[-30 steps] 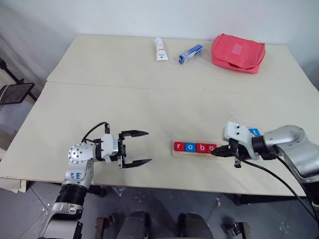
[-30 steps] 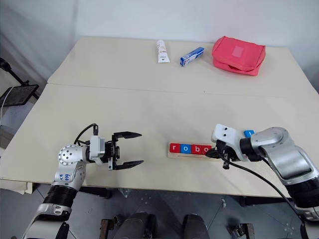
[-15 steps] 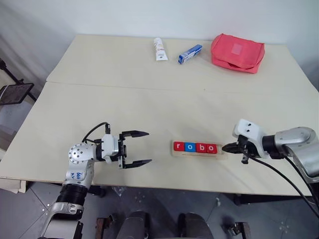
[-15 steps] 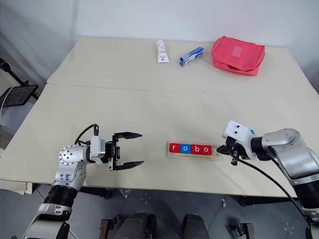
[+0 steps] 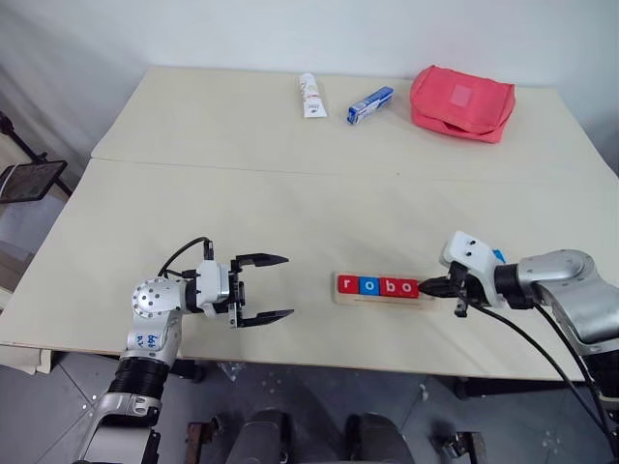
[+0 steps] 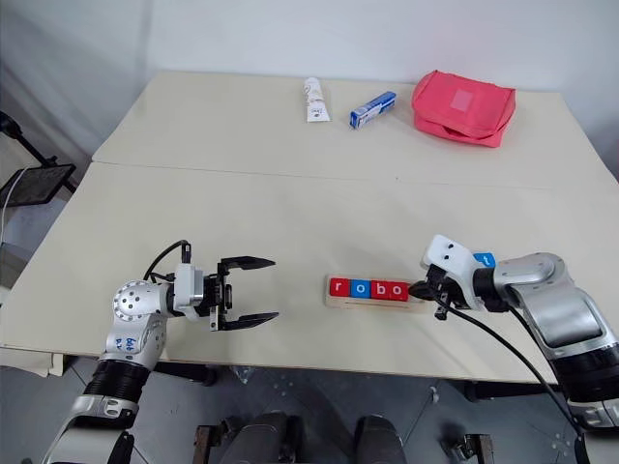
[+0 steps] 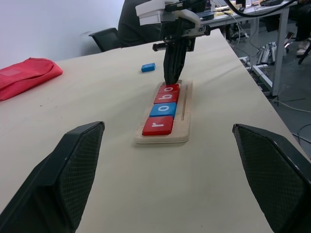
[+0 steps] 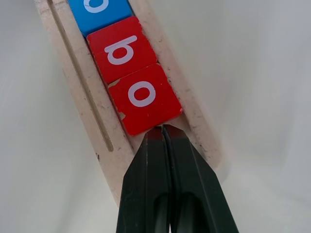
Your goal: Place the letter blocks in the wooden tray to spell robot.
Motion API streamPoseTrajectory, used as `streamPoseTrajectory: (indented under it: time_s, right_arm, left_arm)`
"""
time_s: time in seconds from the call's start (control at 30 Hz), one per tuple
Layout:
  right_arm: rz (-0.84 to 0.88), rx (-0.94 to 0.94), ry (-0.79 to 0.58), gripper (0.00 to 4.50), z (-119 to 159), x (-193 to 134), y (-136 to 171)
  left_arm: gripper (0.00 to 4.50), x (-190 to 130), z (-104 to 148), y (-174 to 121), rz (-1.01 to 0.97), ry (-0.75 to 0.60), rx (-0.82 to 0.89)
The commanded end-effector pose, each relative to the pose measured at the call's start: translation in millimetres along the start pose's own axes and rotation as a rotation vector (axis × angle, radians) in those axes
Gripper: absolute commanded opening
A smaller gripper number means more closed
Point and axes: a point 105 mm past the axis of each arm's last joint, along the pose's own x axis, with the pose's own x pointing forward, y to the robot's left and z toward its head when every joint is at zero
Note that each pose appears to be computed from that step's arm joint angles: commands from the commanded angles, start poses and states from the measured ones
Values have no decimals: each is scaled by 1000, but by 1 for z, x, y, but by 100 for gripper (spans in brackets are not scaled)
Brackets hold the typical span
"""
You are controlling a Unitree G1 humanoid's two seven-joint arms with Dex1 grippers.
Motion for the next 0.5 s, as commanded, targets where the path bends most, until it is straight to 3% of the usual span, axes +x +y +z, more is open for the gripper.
streamPoseTrajectory:
  time_s: [0.03, 0.5]
  right_arm:
    - [-8, -23, -22, 2, 8, 1, -1]
    - [-56, 0, -54, 2, 11, 0, -4]
  left_arm:
    - [450, -1, 6, 1, 4, -11, 27]
    - [450, 2, 5, 5, -3, -13, 30]
